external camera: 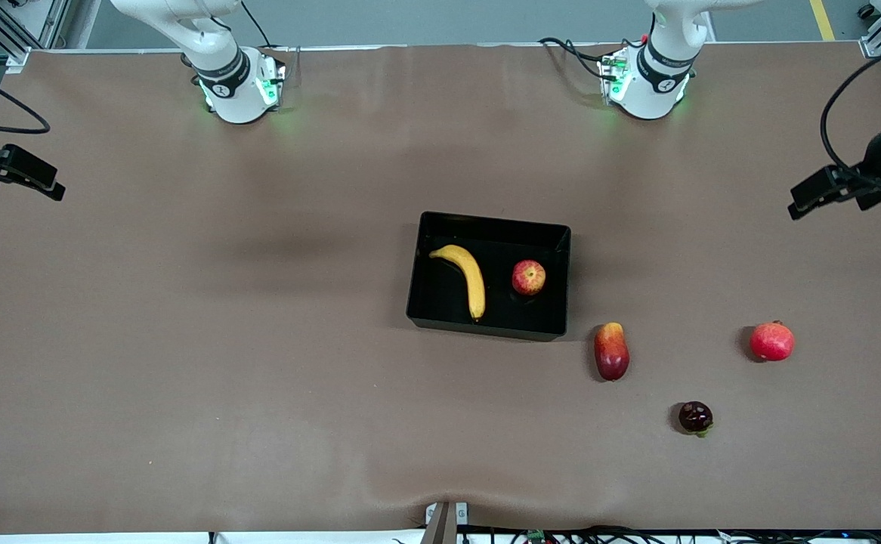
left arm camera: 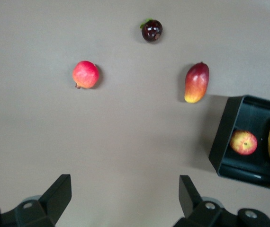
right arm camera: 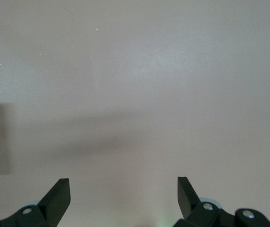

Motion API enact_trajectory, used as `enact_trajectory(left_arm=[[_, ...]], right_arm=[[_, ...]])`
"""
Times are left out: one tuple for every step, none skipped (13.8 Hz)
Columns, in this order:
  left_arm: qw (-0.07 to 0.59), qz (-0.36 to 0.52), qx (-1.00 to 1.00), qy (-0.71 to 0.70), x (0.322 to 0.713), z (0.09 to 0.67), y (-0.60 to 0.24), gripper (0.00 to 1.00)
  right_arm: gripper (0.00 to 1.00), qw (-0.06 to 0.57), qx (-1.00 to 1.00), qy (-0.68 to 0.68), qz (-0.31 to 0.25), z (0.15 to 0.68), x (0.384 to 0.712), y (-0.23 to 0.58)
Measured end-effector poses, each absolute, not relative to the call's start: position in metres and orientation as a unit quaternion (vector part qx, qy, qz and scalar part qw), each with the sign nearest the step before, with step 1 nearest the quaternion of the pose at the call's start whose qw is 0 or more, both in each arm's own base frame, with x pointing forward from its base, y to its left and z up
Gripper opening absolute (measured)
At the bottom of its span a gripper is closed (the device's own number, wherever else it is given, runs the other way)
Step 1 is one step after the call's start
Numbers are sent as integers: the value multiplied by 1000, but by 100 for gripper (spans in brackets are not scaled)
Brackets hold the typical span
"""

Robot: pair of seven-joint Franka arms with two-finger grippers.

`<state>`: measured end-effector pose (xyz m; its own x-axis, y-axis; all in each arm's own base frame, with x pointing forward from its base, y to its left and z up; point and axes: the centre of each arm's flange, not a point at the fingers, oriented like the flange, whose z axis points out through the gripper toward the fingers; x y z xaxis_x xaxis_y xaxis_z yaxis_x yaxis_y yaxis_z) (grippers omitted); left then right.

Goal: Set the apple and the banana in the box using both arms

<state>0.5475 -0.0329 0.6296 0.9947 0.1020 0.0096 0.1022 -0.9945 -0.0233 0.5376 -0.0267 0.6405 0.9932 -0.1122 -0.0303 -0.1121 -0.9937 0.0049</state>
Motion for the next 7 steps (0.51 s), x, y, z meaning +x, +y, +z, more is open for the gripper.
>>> enact_trajectory(left_arm=[[13,-3,-999,-46,541,630,-38,100],[14,-2,-999,-43,536,630,-42,100],[14,-2,-999,-43,533,630,-42,100],[15,-1,-999,-44,531,630,-41,100],[15,3,-999,-44,529,631,-41,100],[16,6,-999,-44,526,632,-41,100],[17,8,-999,-44,524,634,-41,100]], right_arm=[[100,2,998,-56,-15,641,538,-26],[100,2,998,-56,-15,641,538,-26],[100,2,998,-56,-15,641,538,-26],[100,2,998,-56,-15,641,538,-26],[100,2,998,-56,-15,641,538,-26],[100,2,998,-56,-15,641,538,-26],[100,2,998,-56,-15,641,538,-26]])
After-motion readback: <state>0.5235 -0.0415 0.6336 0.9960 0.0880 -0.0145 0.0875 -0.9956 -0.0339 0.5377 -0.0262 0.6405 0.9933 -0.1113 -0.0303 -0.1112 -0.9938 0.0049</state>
